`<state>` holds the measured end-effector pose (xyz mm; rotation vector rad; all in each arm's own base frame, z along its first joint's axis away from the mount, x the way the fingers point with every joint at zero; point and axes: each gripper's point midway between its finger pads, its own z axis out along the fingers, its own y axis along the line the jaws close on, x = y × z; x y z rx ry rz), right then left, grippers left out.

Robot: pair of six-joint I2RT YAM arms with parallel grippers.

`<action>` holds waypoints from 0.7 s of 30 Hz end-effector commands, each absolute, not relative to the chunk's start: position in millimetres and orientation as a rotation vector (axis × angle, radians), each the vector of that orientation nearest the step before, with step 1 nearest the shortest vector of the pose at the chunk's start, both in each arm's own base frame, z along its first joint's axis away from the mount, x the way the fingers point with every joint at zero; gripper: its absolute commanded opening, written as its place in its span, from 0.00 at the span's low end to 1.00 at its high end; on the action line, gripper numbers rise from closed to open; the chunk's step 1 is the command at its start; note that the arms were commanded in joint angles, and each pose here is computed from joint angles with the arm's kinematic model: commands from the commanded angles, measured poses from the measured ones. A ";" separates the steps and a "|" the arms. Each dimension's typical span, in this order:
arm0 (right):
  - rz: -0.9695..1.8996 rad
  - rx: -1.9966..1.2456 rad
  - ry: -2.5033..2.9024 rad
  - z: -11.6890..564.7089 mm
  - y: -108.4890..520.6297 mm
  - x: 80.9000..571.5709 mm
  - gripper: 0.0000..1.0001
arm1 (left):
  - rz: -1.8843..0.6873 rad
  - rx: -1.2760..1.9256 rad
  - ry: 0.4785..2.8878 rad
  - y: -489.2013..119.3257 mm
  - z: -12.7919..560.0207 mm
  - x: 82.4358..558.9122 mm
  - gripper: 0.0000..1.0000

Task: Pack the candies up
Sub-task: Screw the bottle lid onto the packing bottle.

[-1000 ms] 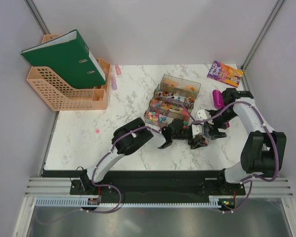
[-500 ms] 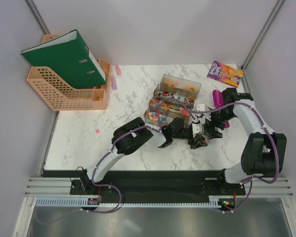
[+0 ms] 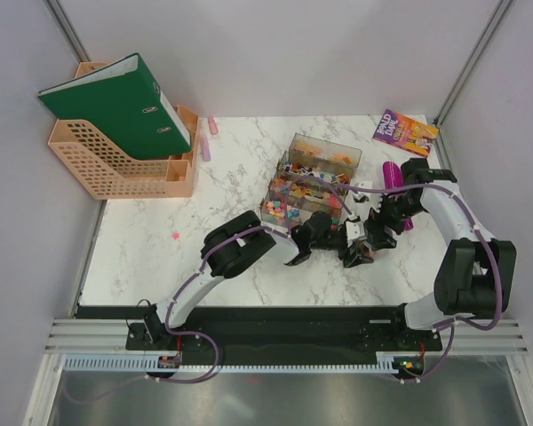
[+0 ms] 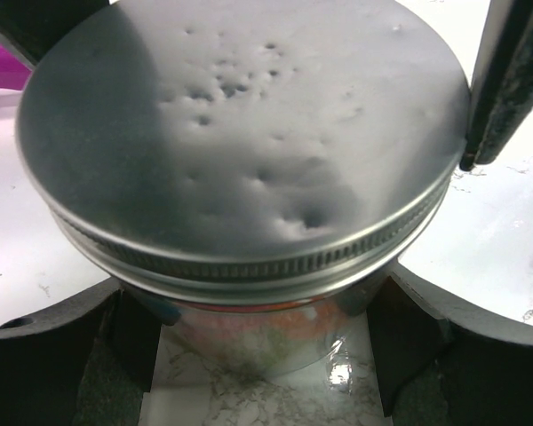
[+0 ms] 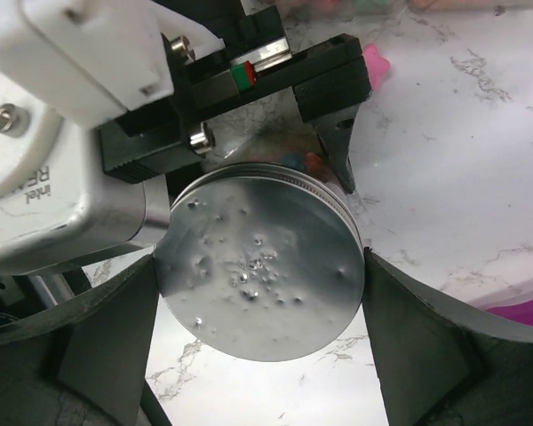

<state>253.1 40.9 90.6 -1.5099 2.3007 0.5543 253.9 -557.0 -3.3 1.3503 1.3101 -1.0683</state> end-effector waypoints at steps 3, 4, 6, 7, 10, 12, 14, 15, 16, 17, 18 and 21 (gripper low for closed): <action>0.784 -1.413 2.686 69.3 26.8 171.5 0.98 | -0.564 1.874 2.059 -360.9 -249.9 195.9 0.02; 0.759 -1.427 2.654 71.9 23.6 179.5 0.98 | -0.566 1.876 2.059 -360.6 -249.6 195.5 0.02; 0.740 -1.416 2.641 75.5 13.1 186.3 0.98 | -0.571 1.889 2.057 -359.3 -249.1 193.6 0.02; 0.720 -1.460 2.597 78.1 6.2 195.2 0.98 | -0.576 1.894 2.054 -358.9 -248.8 192.6 0.02; 0.713 -1.458 2.597 82.2 -17.0 201.2 0.98 | -0.597 1.913 2.049 -356.6 -247.5 187.7 0.02; 0.707 -1.463 2.586 81.7 -31.4 204.9 0.98 | -0.612 1.939 2.033 -356.2 -247.2 183.9 0.02; 0.732 -1.473 2.570 82.5 -41.8 207.2 0.98 | -0.616 1.971 2.039 -353.6 -247.6 181.0 0.02; 0.743 -1.487 2.554 83.6 -43.7 208.0 0.98 | -0.609 1.983 2.043 -351.9 -248.3 180.8 0.02; 0.751 -1.495 2.541 84.6 -46.7 210.7 0.98 | -0.607 2.000 2.058 -348.3 -248.8 178.3 0.02; 0.755 -1.483 2.538 85.1 -49.2 211.3 0.98 | -0.615 2.021 2.050 -348.2 -248.5 177.7 0.02; 0.753 -1.506 2.517 84.7 -50.9 212.7 0.98 | -0.614 2.031 2.059 -346.4 -249.2 177.2 0.06; 0.778 -1.506 2.502 78.4 -54.4 216.7 0.98 | -0.628 2.057 2.105 -341.0 -249.0 169.9 0.64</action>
